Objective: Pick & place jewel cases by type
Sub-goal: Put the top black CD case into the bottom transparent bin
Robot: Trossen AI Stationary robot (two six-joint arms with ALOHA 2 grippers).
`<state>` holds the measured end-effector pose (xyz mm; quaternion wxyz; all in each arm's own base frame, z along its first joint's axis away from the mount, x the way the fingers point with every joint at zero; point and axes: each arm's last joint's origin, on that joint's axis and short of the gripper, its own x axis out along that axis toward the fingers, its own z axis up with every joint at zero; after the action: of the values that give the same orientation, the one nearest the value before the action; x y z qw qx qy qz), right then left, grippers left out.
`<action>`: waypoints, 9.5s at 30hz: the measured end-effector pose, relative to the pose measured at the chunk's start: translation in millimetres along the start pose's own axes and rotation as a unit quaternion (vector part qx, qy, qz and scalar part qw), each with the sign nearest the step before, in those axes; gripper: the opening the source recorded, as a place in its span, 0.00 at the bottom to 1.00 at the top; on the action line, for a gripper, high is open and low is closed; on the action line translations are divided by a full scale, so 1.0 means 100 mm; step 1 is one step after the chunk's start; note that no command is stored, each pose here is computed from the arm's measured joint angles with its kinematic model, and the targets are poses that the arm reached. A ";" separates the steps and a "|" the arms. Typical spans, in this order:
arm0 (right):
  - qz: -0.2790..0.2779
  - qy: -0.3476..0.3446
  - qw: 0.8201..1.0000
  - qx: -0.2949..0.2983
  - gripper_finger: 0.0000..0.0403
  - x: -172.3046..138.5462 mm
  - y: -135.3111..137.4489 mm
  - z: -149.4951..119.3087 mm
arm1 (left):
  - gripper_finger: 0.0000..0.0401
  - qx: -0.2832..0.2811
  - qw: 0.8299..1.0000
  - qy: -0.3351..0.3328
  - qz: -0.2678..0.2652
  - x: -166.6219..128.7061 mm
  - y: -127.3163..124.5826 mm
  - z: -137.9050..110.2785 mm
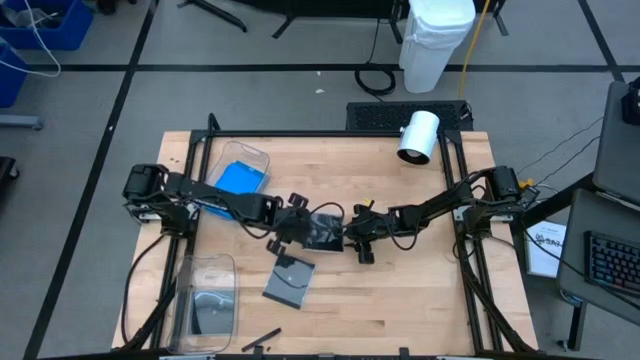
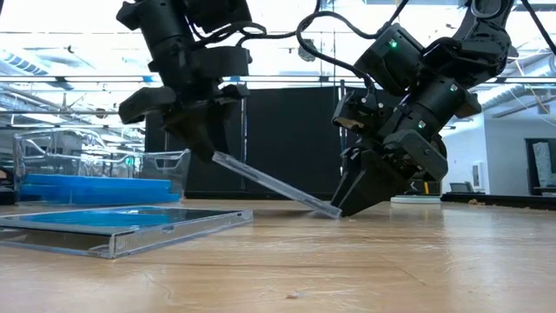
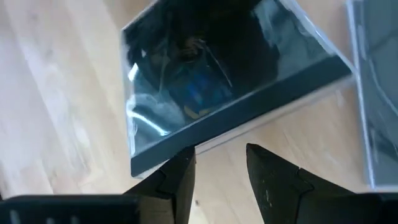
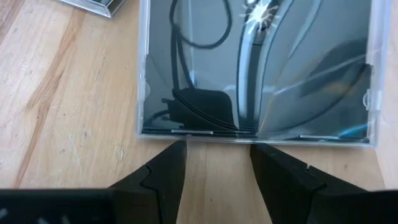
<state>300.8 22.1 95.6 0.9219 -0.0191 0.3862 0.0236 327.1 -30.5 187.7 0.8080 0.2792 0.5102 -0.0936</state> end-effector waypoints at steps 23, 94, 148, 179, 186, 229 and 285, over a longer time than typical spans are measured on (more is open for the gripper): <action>0.000 -0.004 1.000 -0.003 0.45 0.00 0.00 0.01 | 0.38 0.054 0.997 -0.020 -0.054 0.01 -0.02 -0.01; -0.037 -0.043 0.998 0.004 0.52 0.01 -0.10 0.05 | 0.38 -0.137 0.981 0.121 0.059 -0.46 0.27 0.11; -0.036 -0.047 0.998 0.006 0.53 0.00 -0.09 0.06 | 0.49 -0.338 0.931 0.064 -0.119 0.39 -0.15 -0.53; -0.035 -0.041 0.998 0.019 0.53 0.00 -0.10 0.04 | 0.49 -0.100 0.995 0.006 -0.001 0.36 -0.31 -0.25; -0.035 -0.043 0.998 0.013 0.52 0.00 -0.10 0.04 | 0.45 -0.057 0.998 0.010 0.005 0.34 -0.38 -0.22; -0.037 -0.047 0.998 0.023 0.53 0.01 -0.11 0.06 | 0.67 -0.229 0.972 0.037 -0.042 0.06 -0.01 -0.02; -0.051 -0.160 0.913 -0.372 0.53 -0.05 1.05 0.06 | 0.64 -0.227 0.968 -0.081 0.070 -0.45 -0.34 0.59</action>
<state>295.5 127.0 101.4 0.8976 -0.3759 0.1955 0.1216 336.8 -96.4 234.7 0.8933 0.1147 0.4306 0.0593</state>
